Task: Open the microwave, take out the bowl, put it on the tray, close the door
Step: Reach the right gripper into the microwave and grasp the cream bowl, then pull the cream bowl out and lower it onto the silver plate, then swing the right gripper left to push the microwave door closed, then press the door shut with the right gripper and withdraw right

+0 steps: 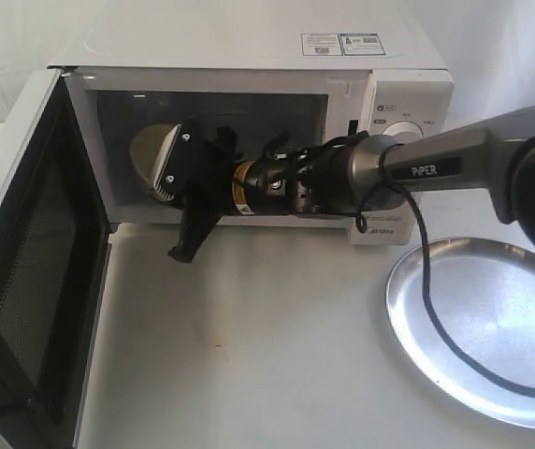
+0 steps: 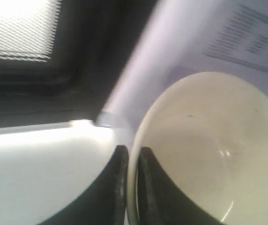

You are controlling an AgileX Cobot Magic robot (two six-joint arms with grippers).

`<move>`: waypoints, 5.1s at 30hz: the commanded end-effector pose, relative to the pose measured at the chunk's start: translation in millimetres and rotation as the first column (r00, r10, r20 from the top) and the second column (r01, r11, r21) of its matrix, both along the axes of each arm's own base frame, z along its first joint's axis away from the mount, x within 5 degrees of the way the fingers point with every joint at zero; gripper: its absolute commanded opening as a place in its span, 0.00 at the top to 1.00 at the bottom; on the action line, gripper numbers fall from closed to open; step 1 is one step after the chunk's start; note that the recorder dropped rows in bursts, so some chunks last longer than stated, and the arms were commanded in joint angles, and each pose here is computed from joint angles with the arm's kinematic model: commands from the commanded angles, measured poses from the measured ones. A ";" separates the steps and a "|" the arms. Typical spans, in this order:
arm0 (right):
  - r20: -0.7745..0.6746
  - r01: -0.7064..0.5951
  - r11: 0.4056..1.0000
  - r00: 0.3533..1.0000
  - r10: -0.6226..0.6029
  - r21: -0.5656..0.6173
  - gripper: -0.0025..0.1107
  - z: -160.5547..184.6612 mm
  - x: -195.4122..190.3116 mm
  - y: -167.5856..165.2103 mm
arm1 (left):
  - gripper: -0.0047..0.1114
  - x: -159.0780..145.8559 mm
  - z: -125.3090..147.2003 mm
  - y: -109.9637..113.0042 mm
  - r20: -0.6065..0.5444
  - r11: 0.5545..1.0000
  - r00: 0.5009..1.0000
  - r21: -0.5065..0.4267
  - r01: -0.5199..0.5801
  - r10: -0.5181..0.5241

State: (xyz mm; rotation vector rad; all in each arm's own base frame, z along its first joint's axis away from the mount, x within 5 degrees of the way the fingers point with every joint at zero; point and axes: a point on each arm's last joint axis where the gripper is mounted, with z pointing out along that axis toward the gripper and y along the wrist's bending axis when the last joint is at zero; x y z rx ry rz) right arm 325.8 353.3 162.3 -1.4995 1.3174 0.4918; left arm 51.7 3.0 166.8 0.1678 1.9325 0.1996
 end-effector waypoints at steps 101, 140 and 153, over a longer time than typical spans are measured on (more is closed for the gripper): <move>0.454 0.382 0.906 0.850 -0.266 -0.184 0.98 148.9 -162.8 56.0 | 0.96 -0.1 -0.4 -0.3 0.003 1.000 1.000 -0.005 0.004 -0.004; 0.489 0.918 0.354 0.396 -0.777 -0.181 0.98 83.6 -34.9 -81.7 | 0.96 -0.1 -0.4 -0.3 0.003 1.000 1.000 -0.005 0.004 -0.004; 0.249 0.748 0.629 0.664 -0.705 -0.212 0.98 98.1 -111.5 -81.8 | 0.96 -0.1 -0.4 -0.3 0.003 1.000 1.000 -0.005 0.004 -0.004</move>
